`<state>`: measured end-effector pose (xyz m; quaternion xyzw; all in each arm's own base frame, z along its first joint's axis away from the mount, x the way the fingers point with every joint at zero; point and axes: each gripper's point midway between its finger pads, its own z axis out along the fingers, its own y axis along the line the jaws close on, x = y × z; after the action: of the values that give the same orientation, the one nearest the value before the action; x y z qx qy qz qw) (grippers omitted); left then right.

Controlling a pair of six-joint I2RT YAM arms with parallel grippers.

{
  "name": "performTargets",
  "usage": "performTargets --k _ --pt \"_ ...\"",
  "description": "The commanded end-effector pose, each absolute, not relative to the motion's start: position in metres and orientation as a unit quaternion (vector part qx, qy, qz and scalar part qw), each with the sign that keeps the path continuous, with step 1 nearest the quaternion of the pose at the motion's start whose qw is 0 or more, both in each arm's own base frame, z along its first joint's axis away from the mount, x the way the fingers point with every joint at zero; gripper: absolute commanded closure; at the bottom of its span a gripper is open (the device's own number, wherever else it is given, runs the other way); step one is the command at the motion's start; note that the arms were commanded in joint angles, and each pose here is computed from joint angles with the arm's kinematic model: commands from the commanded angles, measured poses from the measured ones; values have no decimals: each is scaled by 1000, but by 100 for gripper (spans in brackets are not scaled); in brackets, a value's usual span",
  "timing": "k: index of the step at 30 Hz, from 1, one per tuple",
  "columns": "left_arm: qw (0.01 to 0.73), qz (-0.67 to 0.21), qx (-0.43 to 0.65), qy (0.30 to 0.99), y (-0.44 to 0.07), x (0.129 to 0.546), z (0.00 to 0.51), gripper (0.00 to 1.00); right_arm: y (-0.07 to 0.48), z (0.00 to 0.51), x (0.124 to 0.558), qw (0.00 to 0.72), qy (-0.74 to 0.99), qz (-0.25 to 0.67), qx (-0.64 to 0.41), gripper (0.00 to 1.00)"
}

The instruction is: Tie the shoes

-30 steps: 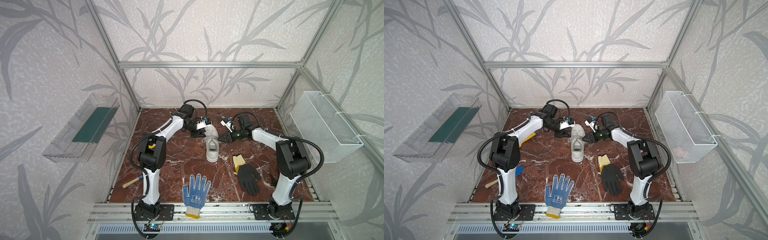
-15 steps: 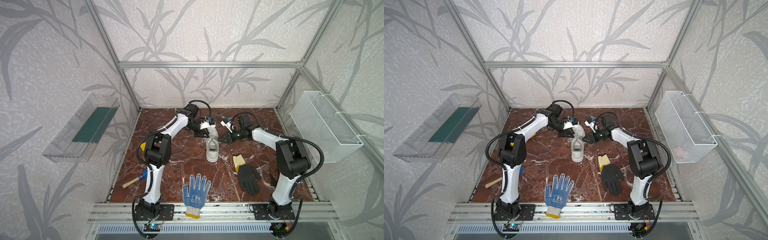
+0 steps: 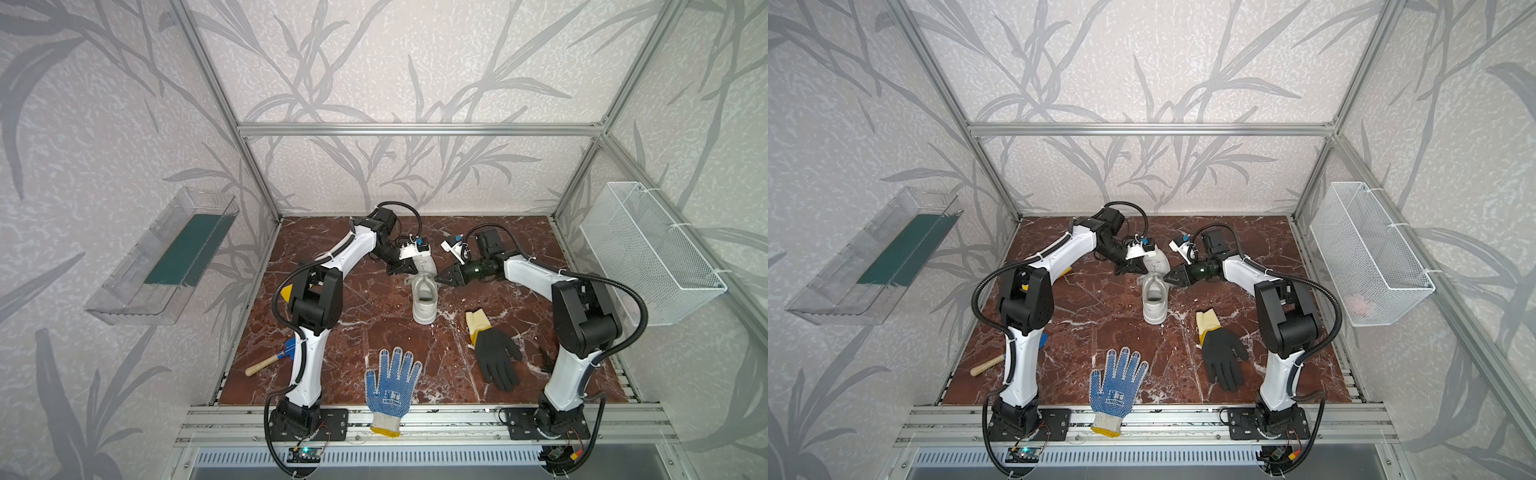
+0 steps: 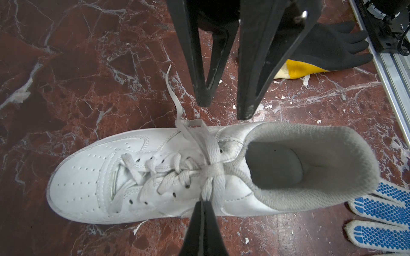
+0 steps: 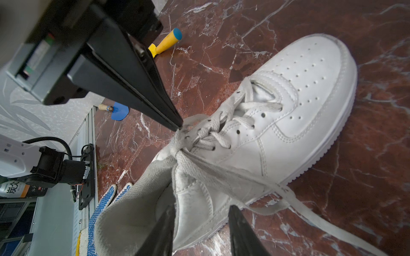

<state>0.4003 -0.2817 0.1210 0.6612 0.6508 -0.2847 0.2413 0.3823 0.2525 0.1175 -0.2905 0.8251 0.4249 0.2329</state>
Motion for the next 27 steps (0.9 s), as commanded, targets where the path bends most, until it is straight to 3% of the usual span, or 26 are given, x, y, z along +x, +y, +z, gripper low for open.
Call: performTargets --k 1,12,22,27 --pt "243 -301 665 639 -285 396 129 100 254 139 385 255 811 436 -295 59" --pt "239 -303 663 641 -289 402 124 75 255 143 385 256 809 437 -298 59" --pt "220 -309 664 645 -288 396 112 75 260 149 388 255 803 454 -291 59" --pt "222 -307 664 644 -288 397 113 87 263 149 389 255 802 456 -290 59"
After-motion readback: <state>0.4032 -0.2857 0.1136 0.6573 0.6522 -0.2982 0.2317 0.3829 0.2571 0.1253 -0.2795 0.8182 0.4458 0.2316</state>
